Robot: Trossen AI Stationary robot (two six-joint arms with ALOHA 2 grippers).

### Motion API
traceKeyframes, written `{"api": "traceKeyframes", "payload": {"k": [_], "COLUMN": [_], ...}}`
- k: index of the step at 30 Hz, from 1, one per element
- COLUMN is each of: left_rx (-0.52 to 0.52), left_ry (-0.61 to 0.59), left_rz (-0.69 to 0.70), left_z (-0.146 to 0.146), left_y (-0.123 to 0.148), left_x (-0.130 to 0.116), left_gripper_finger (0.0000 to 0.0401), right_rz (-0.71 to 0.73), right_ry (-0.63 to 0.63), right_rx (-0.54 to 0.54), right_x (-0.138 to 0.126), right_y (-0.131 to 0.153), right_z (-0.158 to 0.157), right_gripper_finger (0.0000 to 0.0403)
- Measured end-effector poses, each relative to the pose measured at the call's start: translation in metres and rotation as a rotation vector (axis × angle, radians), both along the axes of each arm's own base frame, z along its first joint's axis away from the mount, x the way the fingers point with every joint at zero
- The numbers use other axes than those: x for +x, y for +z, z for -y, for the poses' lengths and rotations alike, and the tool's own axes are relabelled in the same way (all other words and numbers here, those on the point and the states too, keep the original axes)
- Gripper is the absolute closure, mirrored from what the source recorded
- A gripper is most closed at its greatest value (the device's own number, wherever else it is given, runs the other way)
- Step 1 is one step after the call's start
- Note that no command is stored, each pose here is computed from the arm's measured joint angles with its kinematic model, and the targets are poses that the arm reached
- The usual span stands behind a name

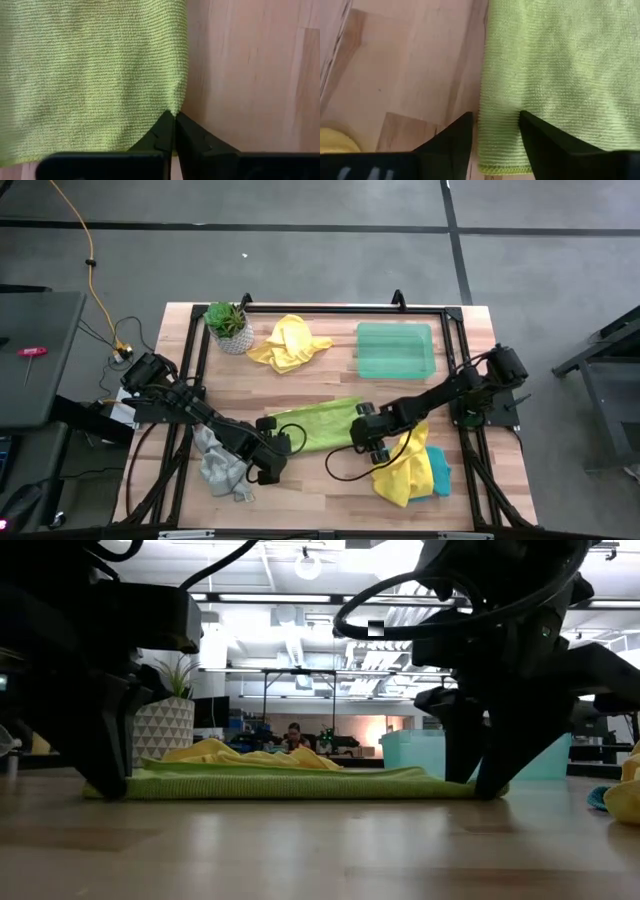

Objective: Fold microfiber towels
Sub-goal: Fold the light green towel

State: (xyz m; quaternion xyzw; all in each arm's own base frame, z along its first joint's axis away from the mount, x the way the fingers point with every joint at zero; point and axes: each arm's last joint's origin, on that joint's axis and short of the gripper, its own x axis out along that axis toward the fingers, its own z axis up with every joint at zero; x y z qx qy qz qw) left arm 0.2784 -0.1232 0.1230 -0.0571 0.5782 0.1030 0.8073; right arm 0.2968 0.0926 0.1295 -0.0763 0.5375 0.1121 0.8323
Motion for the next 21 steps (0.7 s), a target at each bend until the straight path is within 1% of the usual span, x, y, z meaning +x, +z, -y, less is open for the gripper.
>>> {"api": "traceKeyframes", "payload": {"k": [2,4,6,7,8,10,14,18,21], "left_rx": [0.0,-0.012,-0.057,-0.087,-0.111,-0.148,-0.216,-0.247,-0.249], "left_ry": [0.001,0.008,0.031,0.035,0.036,0.038,0.02,0.026,0.047], "left_rz": [-0.002,-0.006,-0.017,-0.028,-0.033,-0.045,-0.015,-0.008,-0.007], "left_z": [0.0,0.0,-0.002,-0.004,-0.006,-0.01,-0.02,-0.036,-0.048], "left_y": [0.0,0.0,0.003,0.005,0.008,0.013,0.036,0.05,0.056], "left_x": [0.0,0.0,0.0,-0.001,-0.001,-0.002,-0.005,-0.008,-0.009], "left_gripper_finger": [0.0398,0.0399,0.04,0.04,0.04,0.04,0.0401,0.0401,0.0401], "right_rz": [-0.011,-0.02,-0.031,-0.042,-0.054,-0.065,-0.078,-0.089,-0.078], "right_ry": [0.007,-0.016,-0.077,-0.103,-0.125,-0.165,-0.189,-0.217,-0.259], "right_rx": [-0.003,0.003,0.034,0.073,0.109,0.164,0.276,0.396,0.445], "right_x": [-0.002,-0.003,-0.004,-0.004,-0.004,-0.004,-0.005,-0.005,-0.005], "right_y": [0.0,-0.001,0.0,0.001,0.001,0.004,0.016,0.028,0.036], "right_z": [-0.002,-0.004,-0.005,-0.005,-0.005,-0.004,0.001,0.009,0.017], "right_gripper_finger": [0.0286,0.0324,0.0374,0.0387,0.0392,0.0388,0.0399,0.0401,0.0401]}}
